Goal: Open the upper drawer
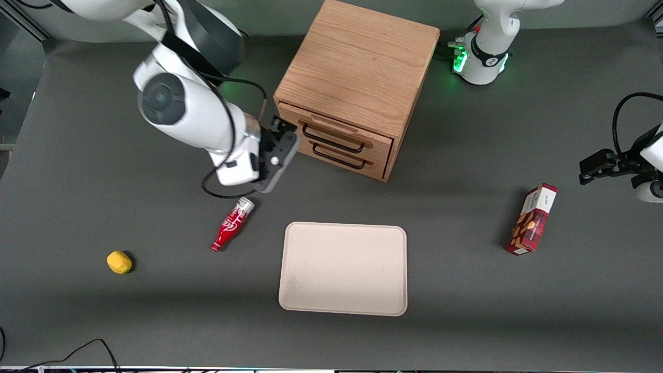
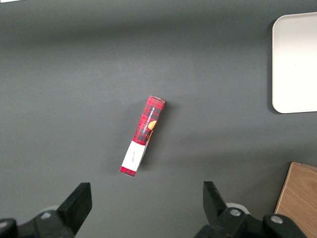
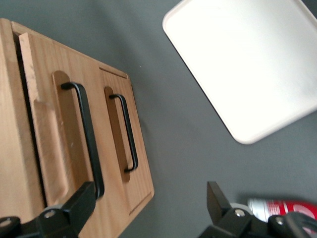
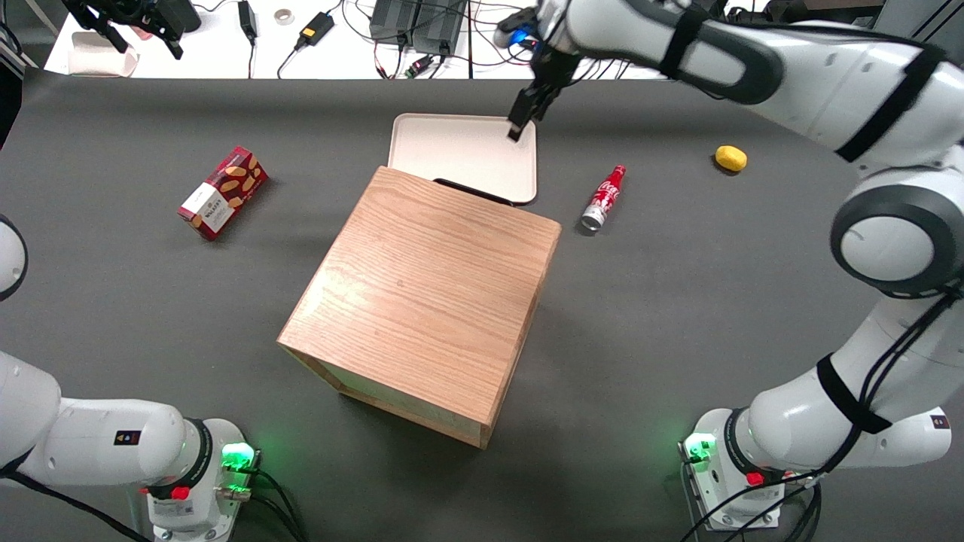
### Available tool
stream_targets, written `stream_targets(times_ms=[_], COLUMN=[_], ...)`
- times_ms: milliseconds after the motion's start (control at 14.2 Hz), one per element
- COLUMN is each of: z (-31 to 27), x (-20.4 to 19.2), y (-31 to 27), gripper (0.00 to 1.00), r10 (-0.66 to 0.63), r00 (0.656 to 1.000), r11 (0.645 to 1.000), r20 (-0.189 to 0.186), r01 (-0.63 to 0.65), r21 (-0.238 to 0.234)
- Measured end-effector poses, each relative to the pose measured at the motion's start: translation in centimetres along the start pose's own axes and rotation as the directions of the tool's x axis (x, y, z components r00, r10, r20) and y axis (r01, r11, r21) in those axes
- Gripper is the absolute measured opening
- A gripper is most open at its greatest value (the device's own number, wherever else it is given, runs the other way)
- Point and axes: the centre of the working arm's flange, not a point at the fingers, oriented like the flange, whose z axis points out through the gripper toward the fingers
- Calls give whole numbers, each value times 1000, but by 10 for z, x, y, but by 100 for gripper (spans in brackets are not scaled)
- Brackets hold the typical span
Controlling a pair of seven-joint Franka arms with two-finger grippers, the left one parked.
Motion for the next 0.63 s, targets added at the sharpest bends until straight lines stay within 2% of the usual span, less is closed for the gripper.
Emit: stream_targets(times_ms=[211,423,634], z=[41,71,91], x=[19,24,21], y=[-31,-46,-47], gripper=[100,100,100], r10=[-84,-127,-136], r00=[996,990,988], r11=[996,992,991], r20=[38,64,76], r01=[83,127,136], r21=[12,1,2])
